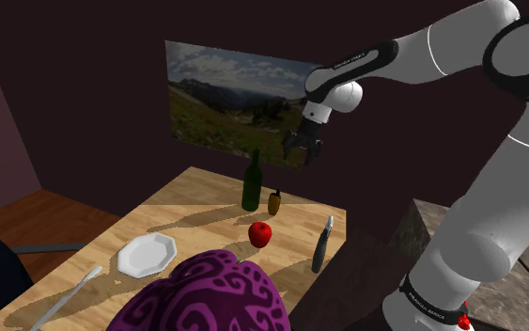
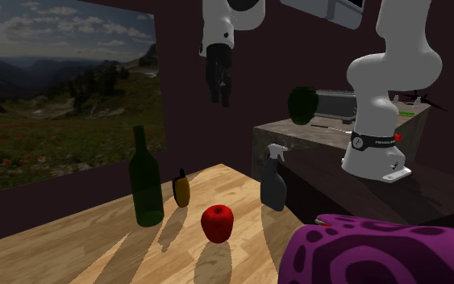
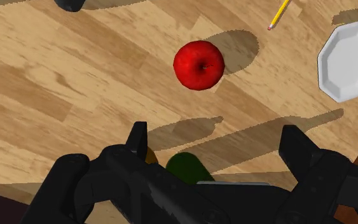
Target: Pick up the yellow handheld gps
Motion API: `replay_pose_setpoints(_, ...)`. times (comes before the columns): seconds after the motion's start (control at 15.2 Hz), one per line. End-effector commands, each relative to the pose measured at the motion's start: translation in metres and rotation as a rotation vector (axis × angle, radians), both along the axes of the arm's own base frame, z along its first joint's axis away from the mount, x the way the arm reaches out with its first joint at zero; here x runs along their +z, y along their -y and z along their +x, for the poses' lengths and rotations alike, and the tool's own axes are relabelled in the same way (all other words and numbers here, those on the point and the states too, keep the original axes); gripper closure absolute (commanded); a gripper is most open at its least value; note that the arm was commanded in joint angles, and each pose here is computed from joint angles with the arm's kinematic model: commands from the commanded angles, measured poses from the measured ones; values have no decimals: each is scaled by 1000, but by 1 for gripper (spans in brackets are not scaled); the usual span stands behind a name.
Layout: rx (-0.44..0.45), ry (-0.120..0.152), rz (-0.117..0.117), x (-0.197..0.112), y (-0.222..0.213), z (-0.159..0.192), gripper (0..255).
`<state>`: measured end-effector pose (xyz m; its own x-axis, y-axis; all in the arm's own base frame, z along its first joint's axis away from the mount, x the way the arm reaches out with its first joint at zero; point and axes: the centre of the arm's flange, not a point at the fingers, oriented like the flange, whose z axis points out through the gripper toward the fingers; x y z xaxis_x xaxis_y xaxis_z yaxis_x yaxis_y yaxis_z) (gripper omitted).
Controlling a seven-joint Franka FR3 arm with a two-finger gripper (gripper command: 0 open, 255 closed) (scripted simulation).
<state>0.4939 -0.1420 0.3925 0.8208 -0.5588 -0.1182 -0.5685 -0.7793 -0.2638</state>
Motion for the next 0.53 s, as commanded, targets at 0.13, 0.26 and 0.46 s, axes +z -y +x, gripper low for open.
replay_pose_setpoints(0.13, -67, -16, 27, -42, 26, 27, 0)
replay_pose_setpoints(0.26, -100, -24, 41, -64, 38, 39, 0)
replay_pose_setpoints(0.46, -149, -36, 61, -96, 55, 57, 0)
